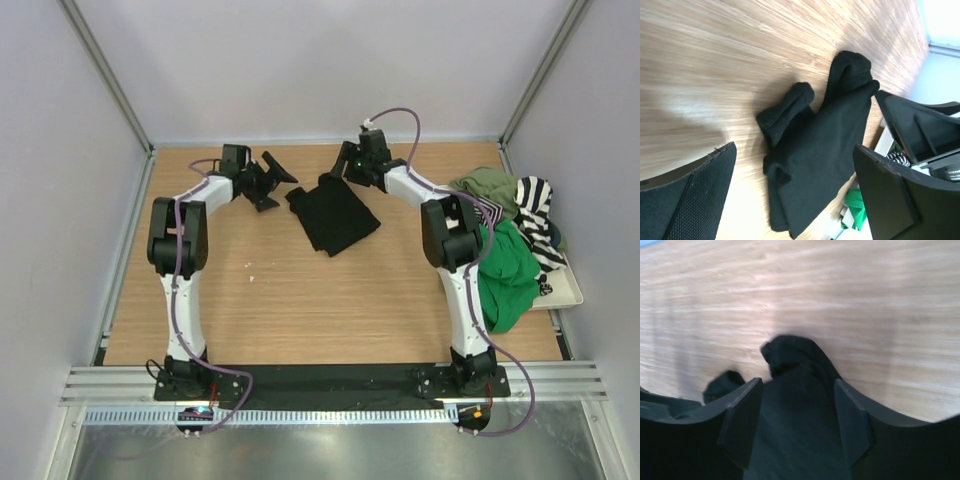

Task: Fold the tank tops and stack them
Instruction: Fold the tank top

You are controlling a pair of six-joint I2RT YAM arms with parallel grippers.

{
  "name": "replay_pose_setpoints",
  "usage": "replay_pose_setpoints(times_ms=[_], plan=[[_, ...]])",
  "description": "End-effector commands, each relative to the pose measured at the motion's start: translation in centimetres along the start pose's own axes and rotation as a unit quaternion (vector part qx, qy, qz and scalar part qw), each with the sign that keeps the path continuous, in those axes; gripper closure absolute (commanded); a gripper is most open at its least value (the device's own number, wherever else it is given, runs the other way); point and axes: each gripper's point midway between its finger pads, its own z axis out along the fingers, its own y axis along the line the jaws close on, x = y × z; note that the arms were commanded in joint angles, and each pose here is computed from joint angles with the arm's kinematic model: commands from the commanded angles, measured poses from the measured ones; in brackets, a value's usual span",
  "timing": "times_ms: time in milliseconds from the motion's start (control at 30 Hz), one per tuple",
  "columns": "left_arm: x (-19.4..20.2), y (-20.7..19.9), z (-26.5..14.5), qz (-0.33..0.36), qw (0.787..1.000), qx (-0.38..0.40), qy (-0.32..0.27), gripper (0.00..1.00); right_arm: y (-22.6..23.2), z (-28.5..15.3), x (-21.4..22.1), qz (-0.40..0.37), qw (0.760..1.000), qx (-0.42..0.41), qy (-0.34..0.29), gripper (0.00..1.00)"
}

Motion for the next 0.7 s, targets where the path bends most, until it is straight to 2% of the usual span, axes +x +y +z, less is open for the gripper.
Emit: replay_pose_setpoints(times_ms=[0, 33, 233, 267, 333, 467, 667], plan=[[-0.3, -4.9, -3.4, 0.07, 0.996, 0.039, -0.037, 0.0, 4.0, -5.4, -5.3, -0.013, 0.995, -0.054, -0.086, 0.25], [0.0, -4.9, -3.8, 0.075, 0.996, 0.034, -0.04, 0.01, 3.5, -5.9, -5.1, -0.016, 0.995, -0.04, -0.09, 0.22], [4.7, -3.9, -6.3, 0.102, 0.994, 0.013, -0.024, 0.01, 0.4, -8.4, -1.4, -0.046, 0.998, 0.017, -0.028, 0.22], [5.7, -2.8, -6.4, 0.101, 0.995, -0.001, -0.019, 0.02, -0.4, -8.4, 0.2, -0.045, 0.999, 0.026, -0.007, 0.22], [7.1, -3.5, -7.7, 0.115, 0.993, 0.004, -0.021, 0.02, -0.8, -9.0, 1.5, -0.043, 0.999, 0.028, 0.009, 0.23], [9.0, -2.2, -9.9, 0.131, 0.991, -0.025, -0.03, 0.03, -3.7, -9.7, 5.9, -0.033, 0.995, 0.066, 0.06, 0.25], [11.8, -1.3, -13.0, 0.168, 0.984, -0.055, -0.036, 0.04, -6.0, -11.7, 9.2, -0.029, 0.992, 0.09, 0.083, 0.28]])
